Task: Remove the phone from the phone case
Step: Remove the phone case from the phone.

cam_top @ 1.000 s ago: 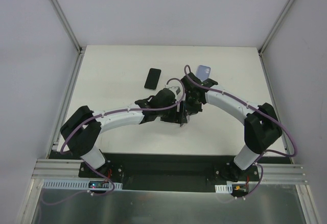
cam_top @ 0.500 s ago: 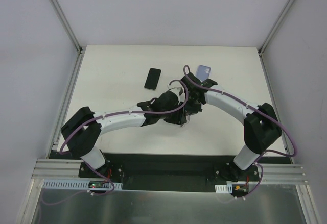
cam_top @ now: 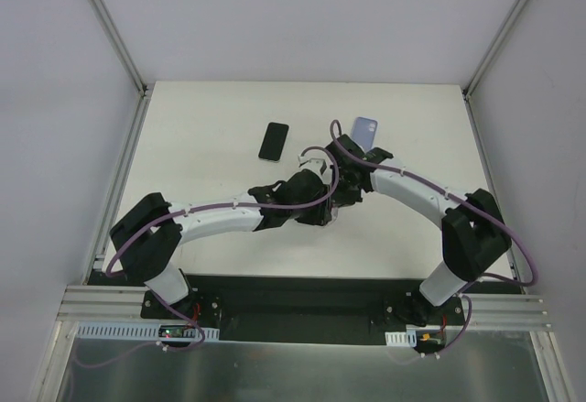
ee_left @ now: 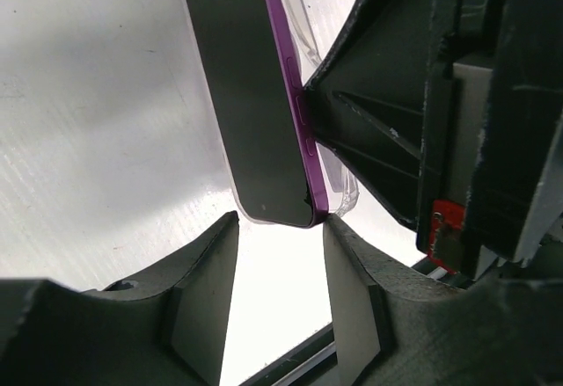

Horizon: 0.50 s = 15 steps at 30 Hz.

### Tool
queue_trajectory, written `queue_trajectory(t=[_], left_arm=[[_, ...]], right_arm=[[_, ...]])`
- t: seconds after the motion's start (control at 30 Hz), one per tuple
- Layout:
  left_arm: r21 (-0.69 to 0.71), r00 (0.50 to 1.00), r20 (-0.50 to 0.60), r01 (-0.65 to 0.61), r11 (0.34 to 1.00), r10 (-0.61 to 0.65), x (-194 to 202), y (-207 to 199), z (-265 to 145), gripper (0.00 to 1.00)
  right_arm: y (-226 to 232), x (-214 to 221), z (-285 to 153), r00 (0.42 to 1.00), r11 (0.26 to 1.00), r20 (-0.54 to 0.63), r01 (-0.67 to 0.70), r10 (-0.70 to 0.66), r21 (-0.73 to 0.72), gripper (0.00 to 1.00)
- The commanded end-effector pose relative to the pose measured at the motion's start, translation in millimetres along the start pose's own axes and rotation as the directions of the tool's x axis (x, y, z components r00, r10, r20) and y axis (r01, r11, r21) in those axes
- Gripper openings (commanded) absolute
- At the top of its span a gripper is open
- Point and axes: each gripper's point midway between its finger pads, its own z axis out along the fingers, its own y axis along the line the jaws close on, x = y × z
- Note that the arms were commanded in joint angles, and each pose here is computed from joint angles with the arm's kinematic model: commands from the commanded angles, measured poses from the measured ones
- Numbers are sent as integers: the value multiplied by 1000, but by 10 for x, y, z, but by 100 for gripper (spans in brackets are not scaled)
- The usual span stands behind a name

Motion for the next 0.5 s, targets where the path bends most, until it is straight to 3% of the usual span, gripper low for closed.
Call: queue_trajectory(t=[0.0,0.47], left_arm=[[-205,995,98,9,979,11,-141,372,24,41],[-397,987,144,-3,918,66,-199,535,118,33]], right_arm=[[-1,262,-293,995,996,-65,72,-76,-56,1],[-28,478,-389,984,982,-94,140,-153,-126,1]])
